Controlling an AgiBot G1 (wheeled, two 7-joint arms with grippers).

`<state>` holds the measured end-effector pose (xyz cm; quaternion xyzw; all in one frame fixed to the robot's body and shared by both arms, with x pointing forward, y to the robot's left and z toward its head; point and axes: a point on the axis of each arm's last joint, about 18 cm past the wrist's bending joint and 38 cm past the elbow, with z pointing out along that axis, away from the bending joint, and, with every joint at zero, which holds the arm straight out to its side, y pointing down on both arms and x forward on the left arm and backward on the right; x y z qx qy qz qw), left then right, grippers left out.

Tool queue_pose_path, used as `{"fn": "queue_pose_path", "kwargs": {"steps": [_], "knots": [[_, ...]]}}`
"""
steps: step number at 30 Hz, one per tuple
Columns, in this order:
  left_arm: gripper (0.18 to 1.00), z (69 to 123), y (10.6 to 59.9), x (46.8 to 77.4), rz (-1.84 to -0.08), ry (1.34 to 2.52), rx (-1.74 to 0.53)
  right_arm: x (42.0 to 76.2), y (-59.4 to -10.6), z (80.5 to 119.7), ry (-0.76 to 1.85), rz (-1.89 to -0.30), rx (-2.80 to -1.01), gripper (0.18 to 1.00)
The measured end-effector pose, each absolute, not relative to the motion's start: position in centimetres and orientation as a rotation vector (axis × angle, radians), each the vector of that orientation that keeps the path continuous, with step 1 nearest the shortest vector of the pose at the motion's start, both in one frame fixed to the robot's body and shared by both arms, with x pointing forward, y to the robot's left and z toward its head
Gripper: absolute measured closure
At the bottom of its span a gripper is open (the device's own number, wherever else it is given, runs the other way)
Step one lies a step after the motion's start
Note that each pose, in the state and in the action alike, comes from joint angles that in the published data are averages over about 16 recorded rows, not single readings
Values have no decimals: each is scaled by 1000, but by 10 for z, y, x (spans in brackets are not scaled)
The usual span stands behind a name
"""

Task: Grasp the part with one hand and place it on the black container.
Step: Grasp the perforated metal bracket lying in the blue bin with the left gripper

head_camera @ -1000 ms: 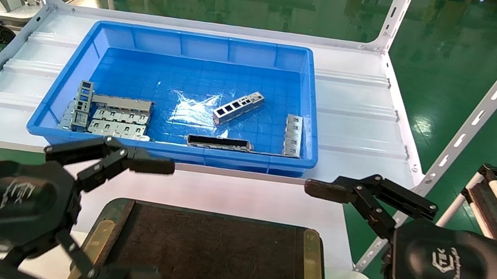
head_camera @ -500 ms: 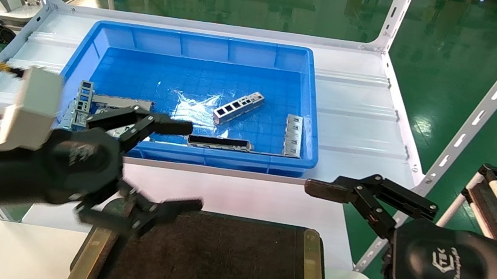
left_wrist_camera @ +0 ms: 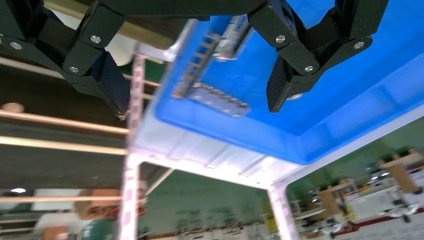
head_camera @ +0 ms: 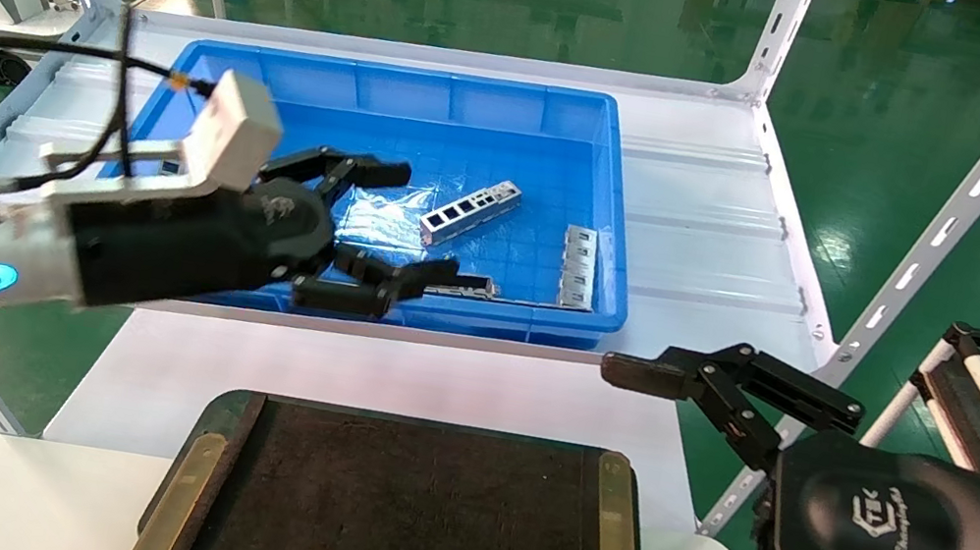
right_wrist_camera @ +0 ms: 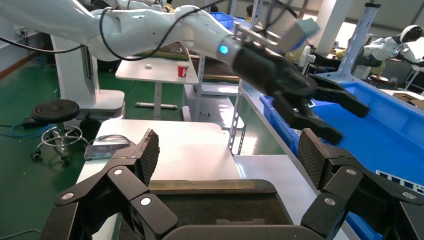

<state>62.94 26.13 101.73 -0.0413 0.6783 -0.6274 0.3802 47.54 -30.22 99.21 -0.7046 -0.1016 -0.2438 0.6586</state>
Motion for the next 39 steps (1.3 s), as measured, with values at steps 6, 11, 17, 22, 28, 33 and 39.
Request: {"fn": "queue_pose_path", "kwargs": {"steps": [6, 11, 17, 22, 28, 33, 39], "knots": [[184, 1024, 250, 673, -1532, 1702, -181, 475, -302, 992, -230, -552, -1595, 178], [184, 1030, 238, 706, -1468, 1686, -239, 475, -302, 992, -230, -552, -1595, 178], [184, 1034, 221, 737, -1388, 1679, -297, 475, -302, 992, -230, -552, -1595, 178], [184, 1033, 208, 753, -1331, 1681, -335, 475, -302, 992, -230, -552, -1595, 178], [184, 1028, 200, 764, -1281, 1685, -363, 475, -302, 992, -230, -552, -1595, 178], [184, 1023, 200, 768, -1259, 1688, -386, 475, -302, 992, -230, -552, -1595, 178], [184, 1015, 202, 771, -1247, 1691, -420, 475, -302, 992, -230, -552, -1595, 178]]}}
